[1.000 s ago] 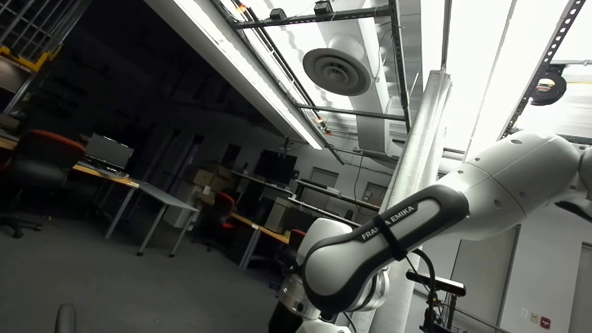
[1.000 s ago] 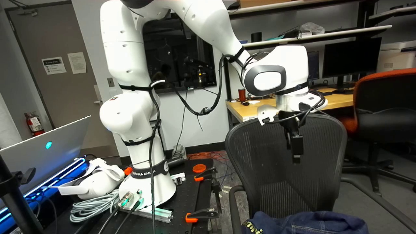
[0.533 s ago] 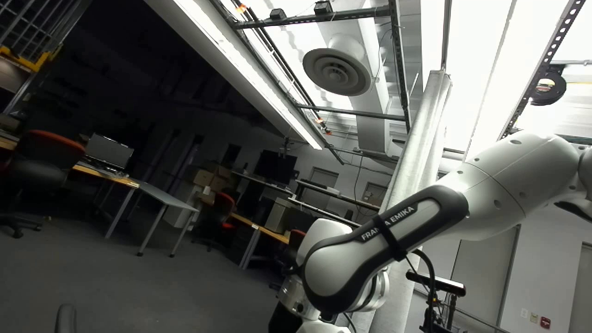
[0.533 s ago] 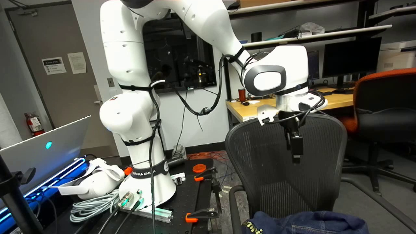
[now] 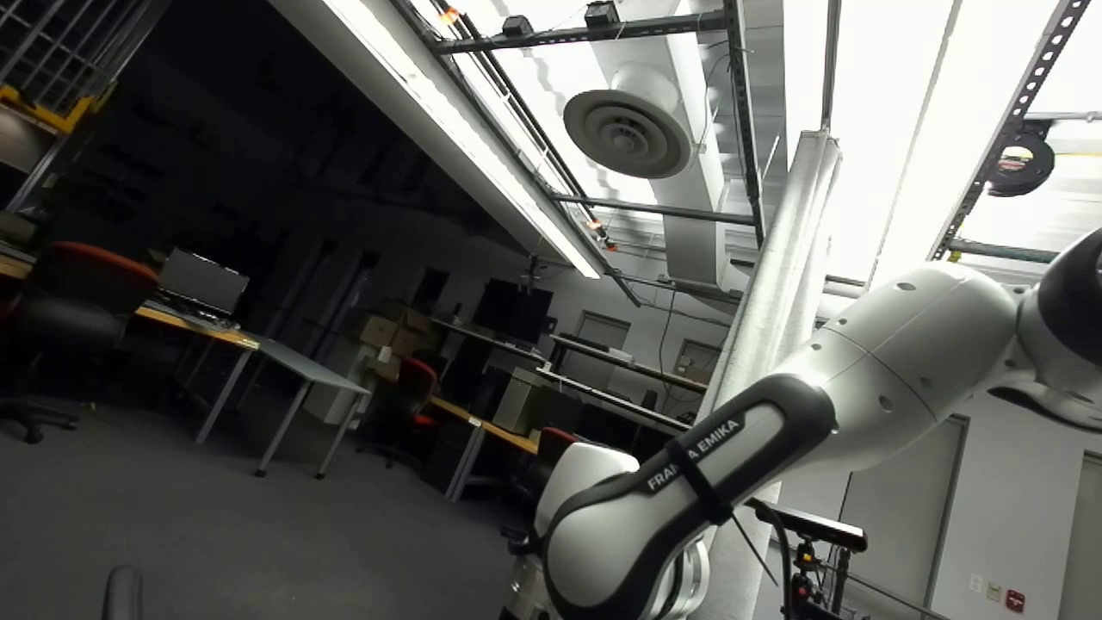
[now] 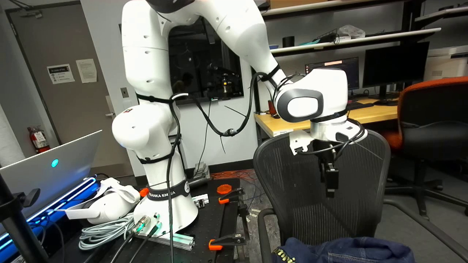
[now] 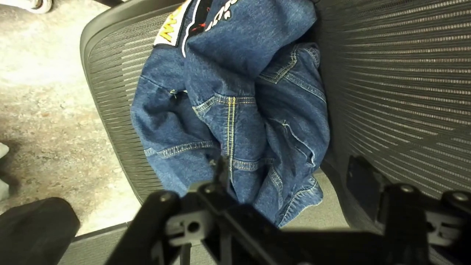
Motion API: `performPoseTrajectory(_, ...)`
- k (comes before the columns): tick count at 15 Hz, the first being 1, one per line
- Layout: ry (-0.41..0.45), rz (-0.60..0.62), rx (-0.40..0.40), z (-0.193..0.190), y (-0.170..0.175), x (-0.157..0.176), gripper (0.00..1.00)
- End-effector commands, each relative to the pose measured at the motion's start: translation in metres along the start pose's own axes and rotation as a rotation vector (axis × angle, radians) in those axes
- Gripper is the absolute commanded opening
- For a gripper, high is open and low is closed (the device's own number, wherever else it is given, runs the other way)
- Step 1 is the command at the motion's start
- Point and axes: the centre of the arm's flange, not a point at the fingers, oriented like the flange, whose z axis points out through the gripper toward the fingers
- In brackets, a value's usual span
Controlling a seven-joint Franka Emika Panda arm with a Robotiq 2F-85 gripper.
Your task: Hang the denim jacket over the backrest of the chair
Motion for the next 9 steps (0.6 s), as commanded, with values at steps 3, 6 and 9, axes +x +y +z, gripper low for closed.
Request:
performPoseTrajectory(3,0.049,0.022,-0.055,0.057,-0.009,0.027,0.95)
performPoseTrajectory(6,0.088,0.028,-0.076,0.083,-0.017,0.04,0.97)
performPoseTrajectory(9,0.117,0.041,-0.091,0.103,-0.029,0.056,1.0)
